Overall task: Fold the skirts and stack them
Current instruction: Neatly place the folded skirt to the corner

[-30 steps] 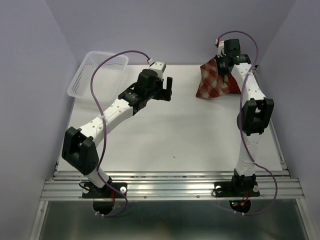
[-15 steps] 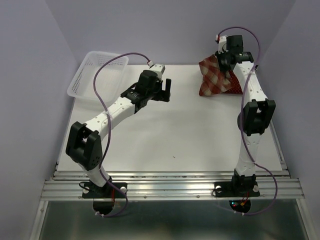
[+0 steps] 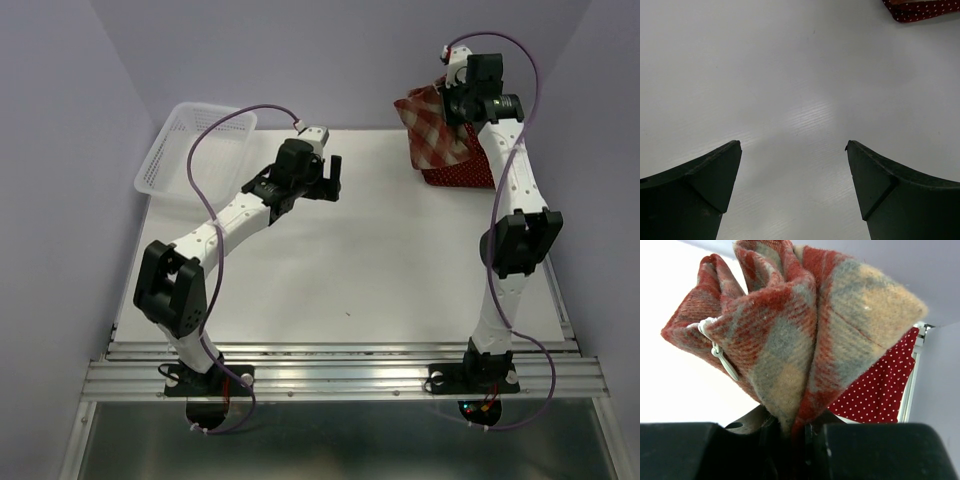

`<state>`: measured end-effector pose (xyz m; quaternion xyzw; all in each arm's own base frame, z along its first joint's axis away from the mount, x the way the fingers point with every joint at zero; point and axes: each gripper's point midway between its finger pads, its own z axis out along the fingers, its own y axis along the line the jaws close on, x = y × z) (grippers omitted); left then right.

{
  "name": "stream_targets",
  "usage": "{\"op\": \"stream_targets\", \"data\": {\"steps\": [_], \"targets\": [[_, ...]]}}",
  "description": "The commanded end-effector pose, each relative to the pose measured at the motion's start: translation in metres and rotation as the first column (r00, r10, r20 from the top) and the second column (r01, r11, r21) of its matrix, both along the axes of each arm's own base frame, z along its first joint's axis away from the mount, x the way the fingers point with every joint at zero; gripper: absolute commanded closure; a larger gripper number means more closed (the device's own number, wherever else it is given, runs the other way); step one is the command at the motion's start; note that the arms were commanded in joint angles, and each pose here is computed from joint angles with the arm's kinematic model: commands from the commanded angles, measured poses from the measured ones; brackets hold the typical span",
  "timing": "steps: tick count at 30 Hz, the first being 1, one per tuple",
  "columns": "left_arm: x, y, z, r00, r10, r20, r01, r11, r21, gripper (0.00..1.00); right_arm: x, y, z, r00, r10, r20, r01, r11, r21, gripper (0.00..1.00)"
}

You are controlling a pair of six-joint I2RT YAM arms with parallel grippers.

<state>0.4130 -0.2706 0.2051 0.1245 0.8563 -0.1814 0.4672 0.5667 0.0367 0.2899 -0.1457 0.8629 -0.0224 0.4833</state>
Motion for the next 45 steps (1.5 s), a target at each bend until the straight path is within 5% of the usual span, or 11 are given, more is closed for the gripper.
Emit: {"op": "stream_targets", "data": {"steps": [1, 26, 36, 45], "targets": [[0.008, 0.005, 0.001, 1.0, 0.017, 0.014, -0.017, 1.0, -0.018, 0.02, -0.002, 0.001, 0.073, 0.981, -0.003, 0.193, 0.001, 1.0, 0.009, 0.99], [0.026, 0.003, -0.029, 0.999, -0.002, -0.041, 0.002, 1.0, 0.001, 0.02, 0.054, -0.104, -0.028, 0.989, -0.134, 0.066, 0.134, 0.991, 0.004, 0.99], [0.036, 0.001, -0.051, 0.997, -0.012, -0.077, 0.014, 1.0, 0.019, 0.02, 0.09, -0.152, -0.053, 0.955, -0.242, 0.169, 0.26, 0.961, -0.093, 0.99], [0.046, -0.002, -0.067, 0.994, -0.028, -0.105, 0.032, 0.999, 0.03, 0.02, 0.107, -0.169, -0.062, 0.948, -0.227, 0.224, 0.257, 0.96, -0.114, 0.82]]}}
